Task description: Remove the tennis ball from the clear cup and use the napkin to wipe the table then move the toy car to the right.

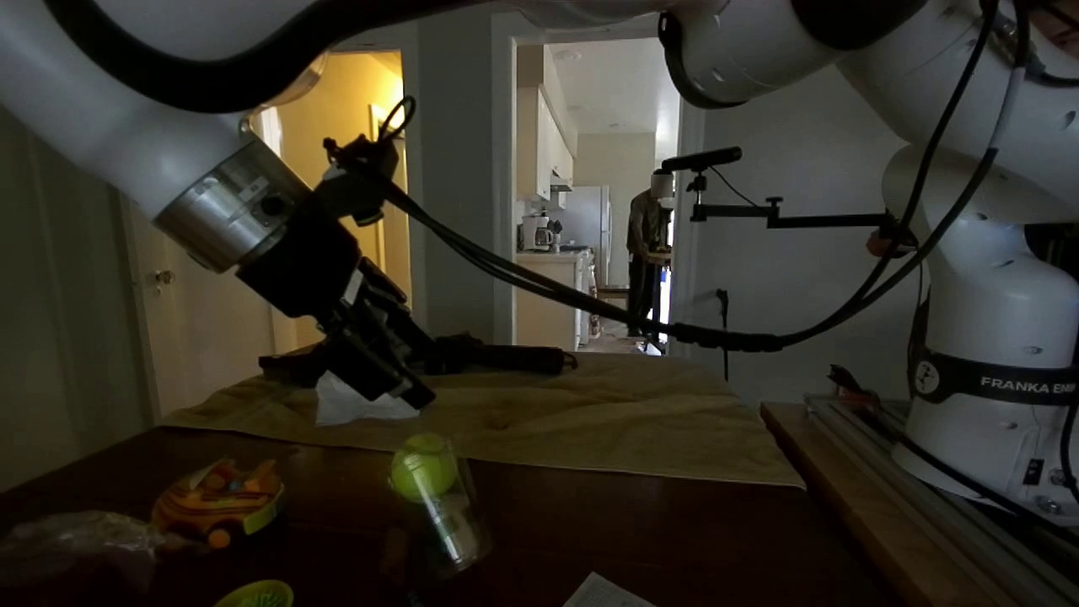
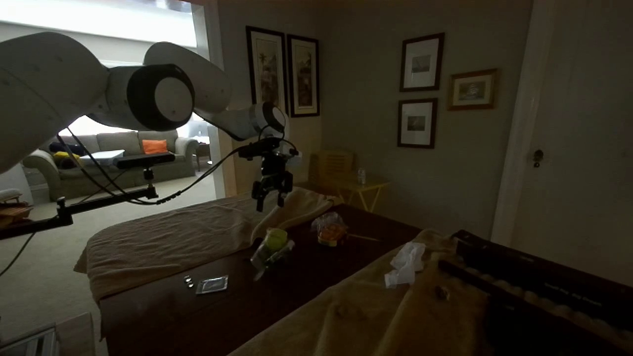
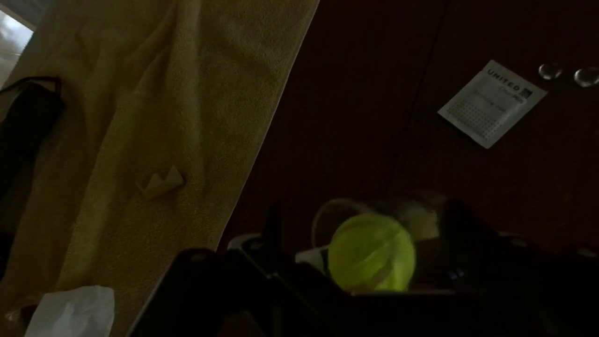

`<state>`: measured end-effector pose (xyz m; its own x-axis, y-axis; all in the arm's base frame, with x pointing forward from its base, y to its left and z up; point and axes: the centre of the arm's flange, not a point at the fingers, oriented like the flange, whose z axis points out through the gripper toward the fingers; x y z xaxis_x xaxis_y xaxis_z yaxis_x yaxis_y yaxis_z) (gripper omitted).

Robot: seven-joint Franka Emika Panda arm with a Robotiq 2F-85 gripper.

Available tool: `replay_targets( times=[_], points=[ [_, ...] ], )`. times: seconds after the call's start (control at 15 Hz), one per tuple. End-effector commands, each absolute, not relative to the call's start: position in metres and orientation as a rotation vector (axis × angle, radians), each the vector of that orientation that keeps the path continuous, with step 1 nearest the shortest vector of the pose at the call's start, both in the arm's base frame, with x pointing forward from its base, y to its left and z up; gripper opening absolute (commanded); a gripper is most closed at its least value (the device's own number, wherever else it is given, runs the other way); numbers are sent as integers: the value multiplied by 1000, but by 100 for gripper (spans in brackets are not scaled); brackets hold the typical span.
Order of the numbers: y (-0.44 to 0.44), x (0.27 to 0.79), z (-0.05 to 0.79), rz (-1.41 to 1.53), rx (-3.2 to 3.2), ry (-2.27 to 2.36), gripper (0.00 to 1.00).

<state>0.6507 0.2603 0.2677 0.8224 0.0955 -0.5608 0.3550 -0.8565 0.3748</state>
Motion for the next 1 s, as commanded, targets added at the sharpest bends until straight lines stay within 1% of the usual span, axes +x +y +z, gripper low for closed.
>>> replay_targets(
  times=[0.0, 0.2, 0.53, 0.6, 0.67, 0.73, 0.87, 0.93],
  points=[
    [268, 666, 274, -755, 2519, 359, 61],
    [269, 667, 275, -752, 2522, 362, 38],
    [271, 669, 275, -736, 2663, 495, 4],
    [272, 671, 275, -693, 2693, 551, 47],
    [272, 674, 276, -661, 2736, 576, 43],
    [271, 679, 274, -628, 2777, 603, 44],
    [265, 688, 270, -551, 2863, 620, 57],
    [260, 695, 267, -515, 2895, 614, 65]
  ],
)
